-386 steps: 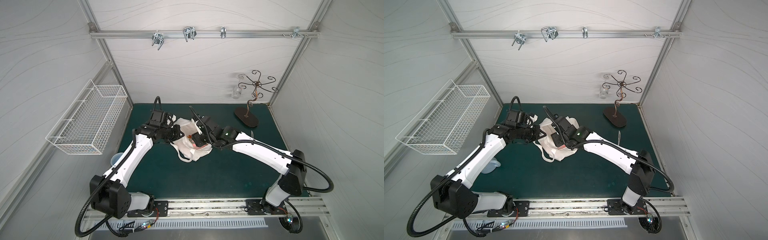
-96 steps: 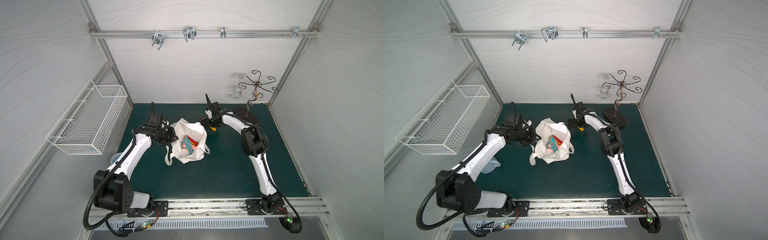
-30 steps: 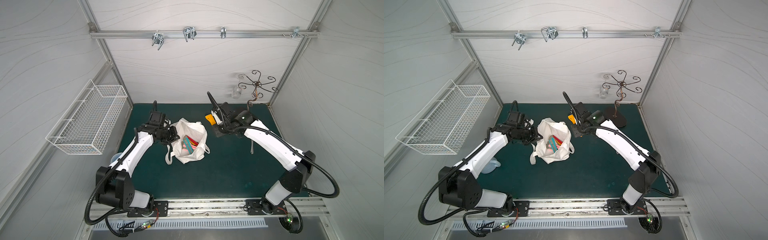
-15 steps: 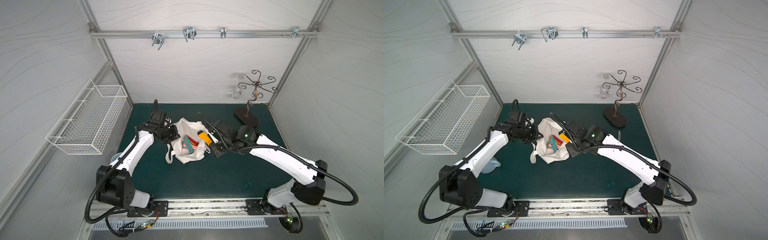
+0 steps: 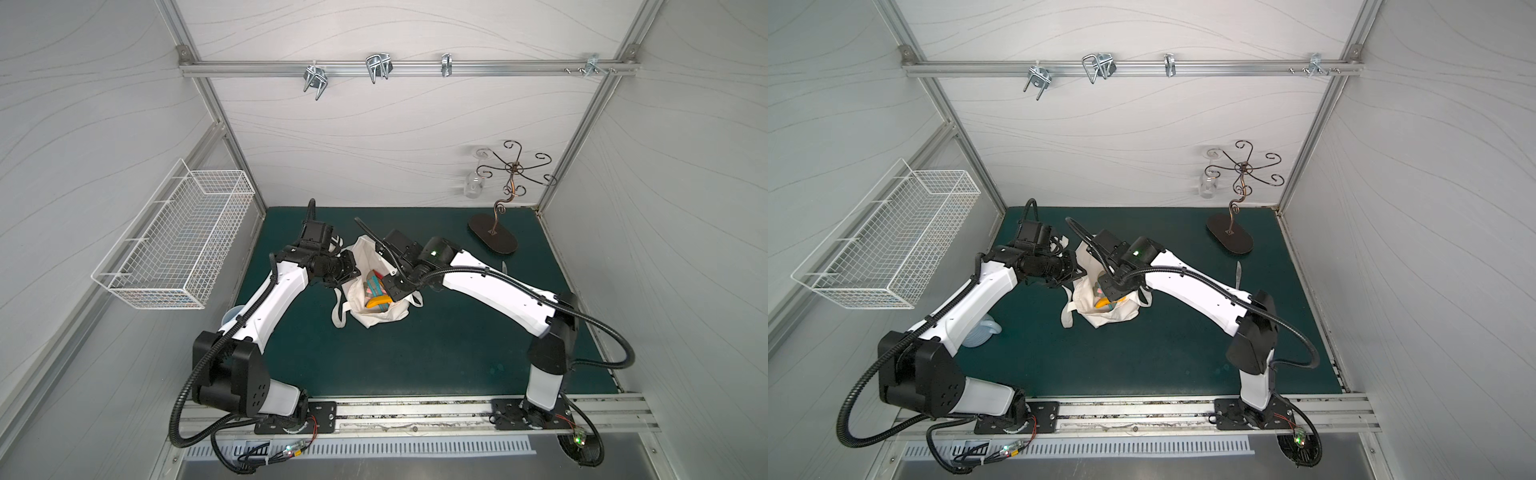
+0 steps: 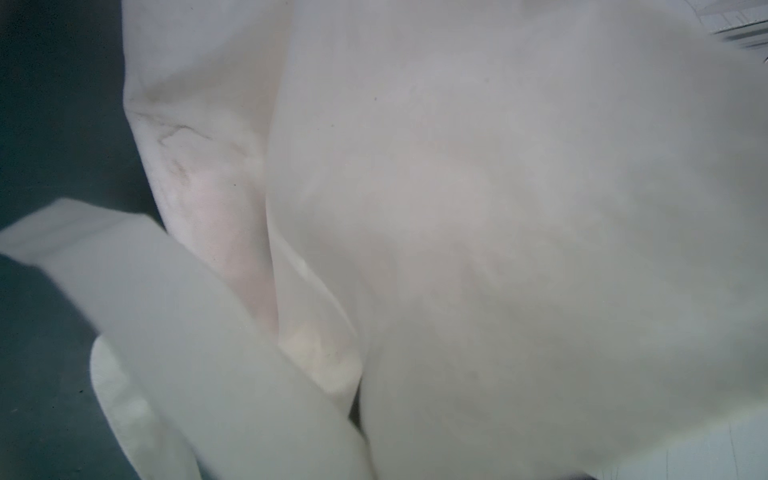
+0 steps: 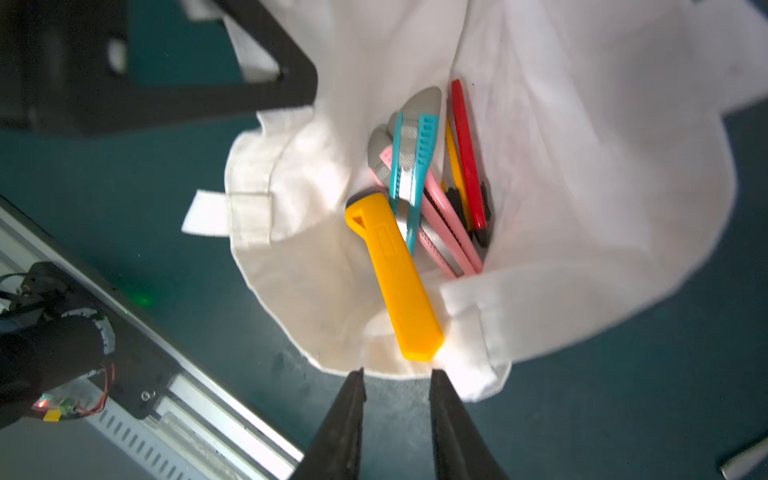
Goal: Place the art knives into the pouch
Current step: Place the utility knife in the pouch.
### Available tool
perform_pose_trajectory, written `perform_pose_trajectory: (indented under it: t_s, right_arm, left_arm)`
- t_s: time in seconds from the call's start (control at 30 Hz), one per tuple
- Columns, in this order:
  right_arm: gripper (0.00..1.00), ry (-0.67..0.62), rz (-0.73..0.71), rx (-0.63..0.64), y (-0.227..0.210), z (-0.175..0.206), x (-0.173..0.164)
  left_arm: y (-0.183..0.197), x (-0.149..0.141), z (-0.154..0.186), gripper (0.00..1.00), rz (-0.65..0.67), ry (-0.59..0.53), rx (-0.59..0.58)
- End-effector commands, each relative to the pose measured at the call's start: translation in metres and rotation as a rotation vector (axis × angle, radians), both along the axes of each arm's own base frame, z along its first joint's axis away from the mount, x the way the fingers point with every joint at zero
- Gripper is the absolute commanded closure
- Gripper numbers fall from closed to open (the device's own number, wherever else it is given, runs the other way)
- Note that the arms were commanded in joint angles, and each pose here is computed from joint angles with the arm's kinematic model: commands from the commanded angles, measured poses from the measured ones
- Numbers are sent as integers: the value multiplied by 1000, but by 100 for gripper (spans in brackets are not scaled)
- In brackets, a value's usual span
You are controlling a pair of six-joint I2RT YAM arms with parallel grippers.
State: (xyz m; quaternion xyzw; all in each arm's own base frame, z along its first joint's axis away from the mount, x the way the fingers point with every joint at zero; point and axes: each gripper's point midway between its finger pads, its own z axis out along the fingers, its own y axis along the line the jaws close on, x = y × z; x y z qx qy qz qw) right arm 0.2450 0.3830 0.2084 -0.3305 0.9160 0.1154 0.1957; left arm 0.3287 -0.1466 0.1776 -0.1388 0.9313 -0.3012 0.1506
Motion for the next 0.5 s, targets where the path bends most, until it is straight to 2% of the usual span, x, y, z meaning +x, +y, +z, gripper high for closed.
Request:
perform_pose_trajectory:
  t_s: [0.0, 0.23, 0.47]
  right_arm:
    - [71, -1, 10, 2, 7, 0, 16]
    - [64, -36, -19, 37, -10, 19, 24]
    - [30, -108, -56, 35, -36, 36, 31]
  left_arm:
    - [-3, 3, 10, 100, -5, -50, -11]
    - [-3, 2, 8, 100, -8, -47, -12]
    - [-3, 2, 6, 100, -7, -43, -13]
